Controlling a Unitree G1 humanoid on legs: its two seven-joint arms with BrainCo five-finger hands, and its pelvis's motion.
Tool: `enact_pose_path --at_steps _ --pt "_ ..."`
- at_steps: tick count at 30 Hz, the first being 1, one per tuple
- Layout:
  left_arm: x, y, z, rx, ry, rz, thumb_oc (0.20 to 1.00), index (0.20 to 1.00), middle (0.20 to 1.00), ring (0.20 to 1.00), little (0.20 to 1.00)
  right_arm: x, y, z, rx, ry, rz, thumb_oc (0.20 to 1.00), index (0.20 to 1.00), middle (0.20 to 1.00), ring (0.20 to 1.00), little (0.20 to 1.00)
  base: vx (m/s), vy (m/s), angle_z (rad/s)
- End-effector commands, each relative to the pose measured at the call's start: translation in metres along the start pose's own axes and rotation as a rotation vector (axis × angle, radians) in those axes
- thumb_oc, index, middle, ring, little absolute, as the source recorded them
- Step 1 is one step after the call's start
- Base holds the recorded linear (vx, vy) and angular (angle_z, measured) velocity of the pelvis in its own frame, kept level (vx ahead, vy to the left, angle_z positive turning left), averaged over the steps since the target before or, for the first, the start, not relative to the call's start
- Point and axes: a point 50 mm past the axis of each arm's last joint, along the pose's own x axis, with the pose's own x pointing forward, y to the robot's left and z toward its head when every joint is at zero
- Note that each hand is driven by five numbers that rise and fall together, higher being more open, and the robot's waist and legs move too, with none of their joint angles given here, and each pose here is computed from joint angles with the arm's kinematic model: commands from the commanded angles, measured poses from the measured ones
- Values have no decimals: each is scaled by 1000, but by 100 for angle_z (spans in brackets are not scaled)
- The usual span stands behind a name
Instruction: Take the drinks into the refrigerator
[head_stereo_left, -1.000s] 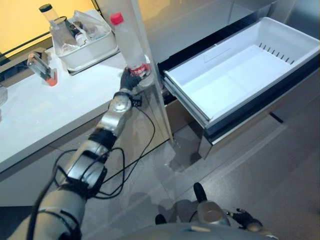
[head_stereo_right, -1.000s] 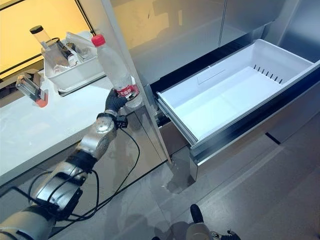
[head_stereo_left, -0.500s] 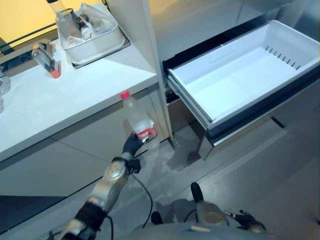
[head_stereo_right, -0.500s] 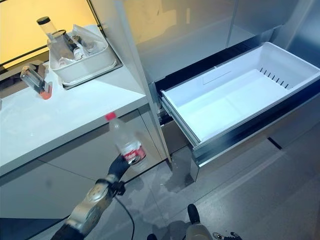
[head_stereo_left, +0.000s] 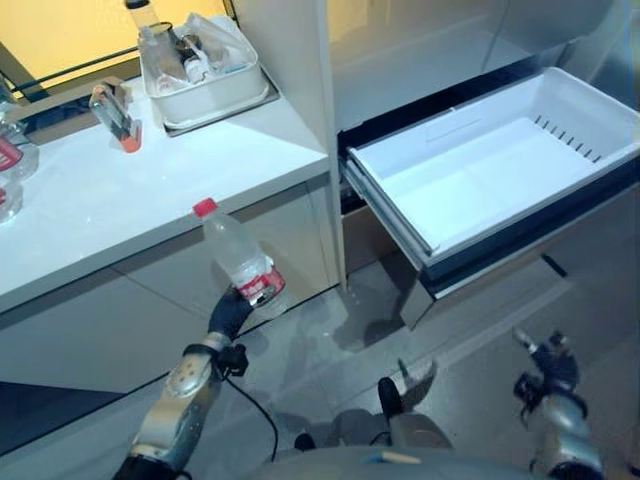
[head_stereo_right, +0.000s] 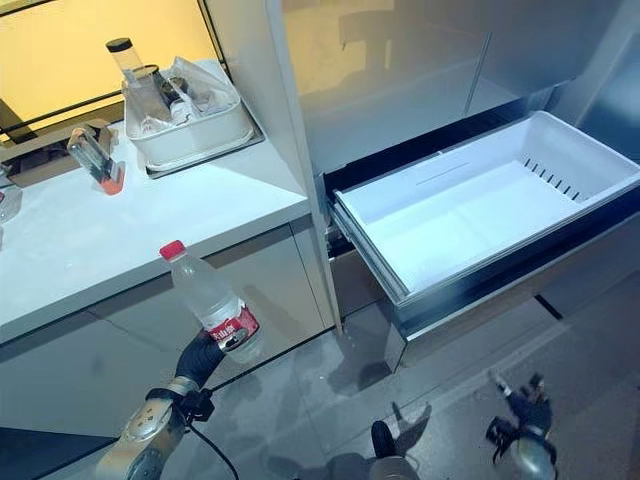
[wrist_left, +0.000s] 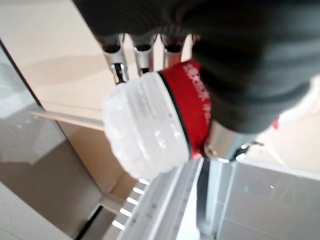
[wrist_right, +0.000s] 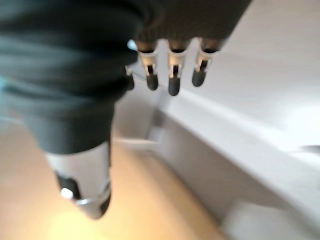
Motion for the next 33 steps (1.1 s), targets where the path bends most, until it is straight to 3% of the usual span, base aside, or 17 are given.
enact_pose_path --at_steps 1,5,11,16,28,33 --pt "14 -4 58 43 -310 -3 200 200 200 200 200 3 -2 59 42 -313 -50 1000 1000 1000 1000 1000 19 17 -4" --pt "14 -2 59 50 -326 42 200 200 200 200 200 -20 21 116 80 -591 68 1000 1000 1000 1000 1000 3 13 -4" --pt "13 2 58 56 -338 90 200 200 200 200 200 -51 42 165 31 -852 207 1000 1000 1000 1000 1000 -2 4 -2" --pt "13 4 59 82 -344 101 200 200 200 200 200 -61 58 185 -28 -957 303 1000 1000 1000 1000 1000 12 4 0" --pt "31 -13 51 187 -263 -41 200 200 200 200 200 -54 123 226 -292 -998 766 1000 1000 1000 1000 1000 0 -3 1" --pt "48 -19 73 428 -294 -135 200 200 200 200 200 -34 162 236 -538 -871 947 1000 1000 1000 1000 1000 7 5 9"
